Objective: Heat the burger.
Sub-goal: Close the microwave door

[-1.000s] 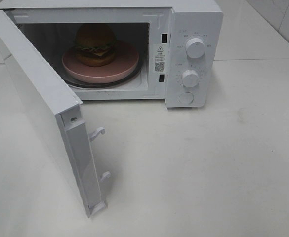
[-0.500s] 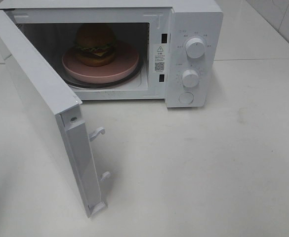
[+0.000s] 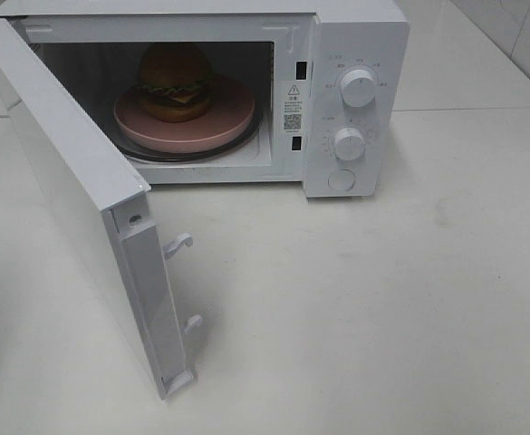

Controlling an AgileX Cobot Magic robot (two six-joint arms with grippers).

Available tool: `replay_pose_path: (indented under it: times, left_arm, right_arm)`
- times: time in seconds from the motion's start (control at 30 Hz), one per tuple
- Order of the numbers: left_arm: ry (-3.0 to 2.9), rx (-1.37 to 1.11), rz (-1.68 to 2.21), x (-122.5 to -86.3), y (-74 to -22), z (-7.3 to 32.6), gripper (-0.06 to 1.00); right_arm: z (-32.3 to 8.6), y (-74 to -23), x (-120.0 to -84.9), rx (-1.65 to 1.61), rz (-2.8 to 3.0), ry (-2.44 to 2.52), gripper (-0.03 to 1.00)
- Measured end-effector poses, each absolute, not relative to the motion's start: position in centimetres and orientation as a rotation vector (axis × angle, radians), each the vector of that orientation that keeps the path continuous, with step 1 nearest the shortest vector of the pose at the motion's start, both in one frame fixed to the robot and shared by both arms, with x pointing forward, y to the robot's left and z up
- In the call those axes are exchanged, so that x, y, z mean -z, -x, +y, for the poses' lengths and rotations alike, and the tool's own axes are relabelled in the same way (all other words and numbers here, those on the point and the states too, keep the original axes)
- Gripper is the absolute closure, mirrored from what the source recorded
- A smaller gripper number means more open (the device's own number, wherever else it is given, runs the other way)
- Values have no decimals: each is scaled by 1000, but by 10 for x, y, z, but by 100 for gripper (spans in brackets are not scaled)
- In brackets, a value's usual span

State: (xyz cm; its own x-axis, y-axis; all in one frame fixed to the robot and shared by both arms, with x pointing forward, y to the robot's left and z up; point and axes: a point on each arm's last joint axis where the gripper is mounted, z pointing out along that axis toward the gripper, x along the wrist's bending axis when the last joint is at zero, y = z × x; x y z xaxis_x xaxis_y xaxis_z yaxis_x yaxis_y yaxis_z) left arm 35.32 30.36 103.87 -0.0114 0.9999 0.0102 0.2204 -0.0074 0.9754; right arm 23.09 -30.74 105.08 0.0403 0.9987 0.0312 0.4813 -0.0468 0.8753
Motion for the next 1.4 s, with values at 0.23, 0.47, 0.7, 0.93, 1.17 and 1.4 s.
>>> replay_pose_path:
  times: [0.23, 0.47, 0.7, 0.93, 1.17, 1.4]
  left_arm:
    - [-1233, -1271, 1350, -1020, -365, 313, 94]
    - [-1292, -1224, 1331, -1009, -387, 310, 94]
    - [-1374, -1139, 1227, -1001, -401, 299, 94]
    - [-1512, -990, 1136, -986, -416, 284, 94]
    - [-1635, -879, 1021, -980, -425, 266, 94]
    - [-1704, -771, 947, -970, -433, 245, 94]
  right_arm:
    - [-307, -231, -1051, -934, 1525, -1617, 21]
    - [-307, -231, -1051, -934, 1525, -1617, 21]
    - [-307, -231, -1051, -934, 1525, -1617, 21]
    - [-307, -231, -1051, -934, 1525, -1617, 21]
    - [-307, -231, -1051, -934, 1525, -1617, 21]
    - [-307, -231, -1051, -934, 1525, -1617, 21]
